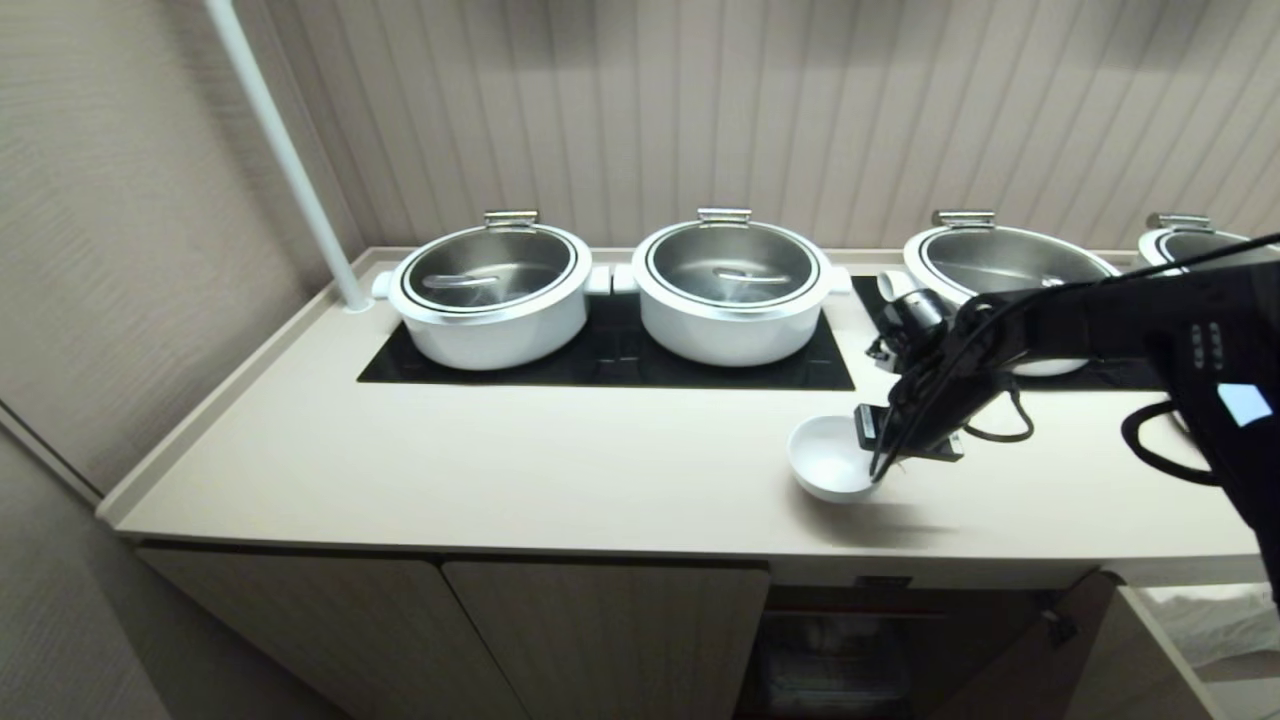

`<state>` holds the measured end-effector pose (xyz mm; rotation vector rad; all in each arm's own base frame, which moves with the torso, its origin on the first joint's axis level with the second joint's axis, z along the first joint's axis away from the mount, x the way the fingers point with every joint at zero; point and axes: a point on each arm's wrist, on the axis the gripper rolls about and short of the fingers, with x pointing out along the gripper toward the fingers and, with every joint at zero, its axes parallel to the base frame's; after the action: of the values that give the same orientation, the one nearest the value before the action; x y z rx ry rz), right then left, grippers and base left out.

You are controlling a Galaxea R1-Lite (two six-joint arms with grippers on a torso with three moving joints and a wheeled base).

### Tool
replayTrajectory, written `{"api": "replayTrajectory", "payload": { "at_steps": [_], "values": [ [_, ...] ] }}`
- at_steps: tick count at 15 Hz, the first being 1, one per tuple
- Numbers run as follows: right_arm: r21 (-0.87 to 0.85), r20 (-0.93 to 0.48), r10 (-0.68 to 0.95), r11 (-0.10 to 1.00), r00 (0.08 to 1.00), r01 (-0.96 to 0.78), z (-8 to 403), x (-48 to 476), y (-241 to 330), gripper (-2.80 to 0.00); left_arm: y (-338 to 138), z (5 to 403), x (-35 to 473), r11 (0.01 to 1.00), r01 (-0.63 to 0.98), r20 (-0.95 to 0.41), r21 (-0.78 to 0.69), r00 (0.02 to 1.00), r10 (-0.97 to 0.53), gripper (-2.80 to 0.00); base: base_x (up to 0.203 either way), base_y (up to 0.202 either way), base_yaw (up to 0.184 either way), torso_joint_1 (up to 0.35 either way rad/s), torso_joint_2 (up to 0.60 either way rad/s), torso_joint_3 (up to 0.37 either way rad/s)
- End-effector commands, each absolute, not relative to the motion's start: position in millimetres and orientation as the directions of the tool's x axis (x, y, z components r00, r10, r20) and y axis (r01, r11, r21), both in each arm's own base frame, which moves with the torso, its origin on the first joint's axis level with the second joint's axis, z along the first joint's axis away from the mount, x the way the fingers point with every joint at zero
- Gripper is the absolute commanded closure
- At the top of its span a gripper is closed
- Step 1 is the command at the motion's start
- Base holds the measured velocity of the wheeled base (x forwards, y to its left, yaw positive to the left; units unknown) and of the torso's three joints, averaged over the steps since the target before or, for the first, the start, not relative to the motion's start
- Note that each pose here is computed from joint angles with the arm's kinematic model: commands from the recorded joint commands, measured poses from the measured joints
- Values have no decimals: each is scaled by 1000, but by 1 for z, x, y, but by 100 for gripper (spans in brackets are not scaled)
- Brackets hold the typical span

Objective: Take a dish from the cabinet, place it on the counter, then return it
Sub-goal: Pick up the bowl from the table

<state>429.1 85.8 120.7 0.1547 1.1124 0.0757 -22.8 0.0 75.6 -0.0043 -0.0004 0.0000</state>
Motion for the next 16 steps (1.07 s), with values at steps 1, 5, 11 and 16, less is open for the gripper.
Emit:
{"api": "replayTrajectory", "payload": {
  "at_steps": [1,5,11,16],
  "values": [
    [171,-878,144,985,457,19,134,421,84,0,0,76,-23,1000,0,1,-5,1000,0,0,0,0,0,0,0,0],
    [202,-874,146,977,464,74,148,406,81,0,0,76,-23,1000,0,1,-5,1000,0,0,0,0,0,0,0,0],
    [189,-901,148,980,408,62,158,353,81,0,0,76,-23,1000,0,3,-5,1000,0,0,0,0,0,0,0,0],
    [199,-892,172,980,417,21,152,302,81,0,0,76,-23,1000,0,2,-5,1000,0,0,0,0,0,0,0,0]
  ]
}}
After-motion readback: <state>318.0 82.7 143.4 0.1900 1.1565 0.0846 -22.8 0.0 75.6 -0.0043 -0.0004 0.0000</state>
